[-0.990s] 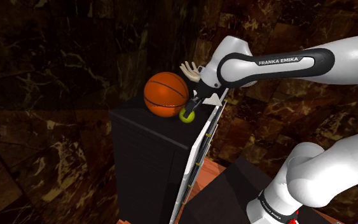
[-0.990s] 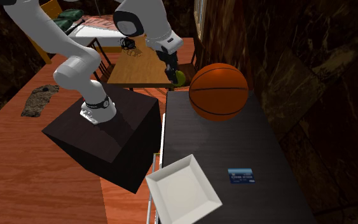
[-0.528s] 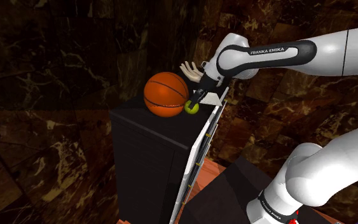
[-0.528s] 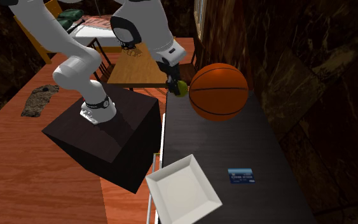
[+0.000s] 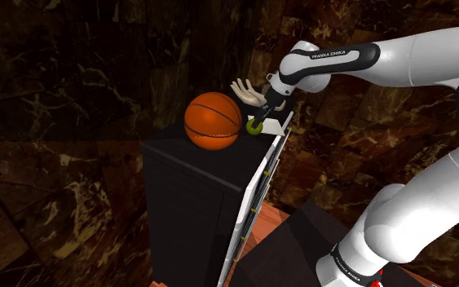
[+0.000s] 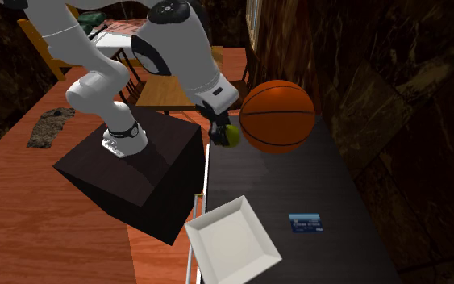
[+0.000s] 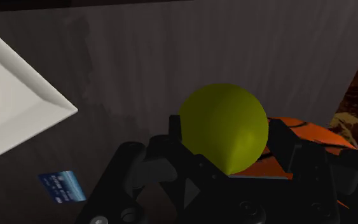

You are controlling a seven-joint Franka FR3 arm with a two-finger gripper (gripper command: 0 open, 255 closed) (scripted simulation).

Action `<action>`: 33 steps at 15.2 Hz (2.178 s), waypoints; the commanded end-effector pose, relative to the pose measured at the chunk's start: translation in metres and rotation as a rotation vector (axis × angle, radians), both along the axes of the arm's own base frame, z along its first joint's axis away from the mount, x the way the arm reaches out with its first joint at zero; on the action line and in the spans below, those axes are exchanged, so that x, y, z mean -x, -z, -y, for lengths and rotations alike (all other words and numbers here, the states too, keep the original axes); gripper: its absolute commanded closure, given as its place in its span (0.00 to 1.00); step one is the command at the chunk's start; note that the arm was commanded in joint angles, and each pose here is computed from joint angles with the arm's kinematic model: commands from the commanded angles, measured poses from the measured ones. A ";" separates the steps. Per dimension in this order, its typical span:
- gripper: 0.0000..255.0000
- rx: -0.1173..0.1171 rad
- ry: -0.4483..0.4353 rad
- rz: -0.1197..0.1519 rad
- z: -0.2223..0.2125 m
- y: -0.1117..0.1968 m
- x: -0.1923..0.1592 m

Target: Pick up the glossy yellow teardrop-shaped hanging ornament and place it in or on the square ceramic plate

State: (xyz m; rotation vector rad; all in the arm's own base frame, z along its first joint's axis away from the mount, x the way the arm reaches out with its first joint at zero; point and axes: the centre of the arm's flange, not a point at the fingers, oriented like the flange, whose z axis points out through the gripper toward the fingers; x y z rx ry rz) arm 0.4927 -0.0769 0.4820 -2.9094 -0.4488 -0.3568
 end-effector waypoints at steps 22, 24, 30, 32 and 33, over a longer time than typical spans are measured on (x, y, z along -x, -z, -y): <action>1.00 0.001 -0.001 0.001 0.238 0.018 -0.114; 1.00 0.001 -0.001 0.001 0.238 0.028 -0.114; 1.00 0.001 -0.001 0.001 0.238 0.060 -0.114; 1.00 0.001 -0.001 0.001 0.238 0.069 -0.114; 1.00 0.001 -0.001 0.001 0.238 0.069 -0.114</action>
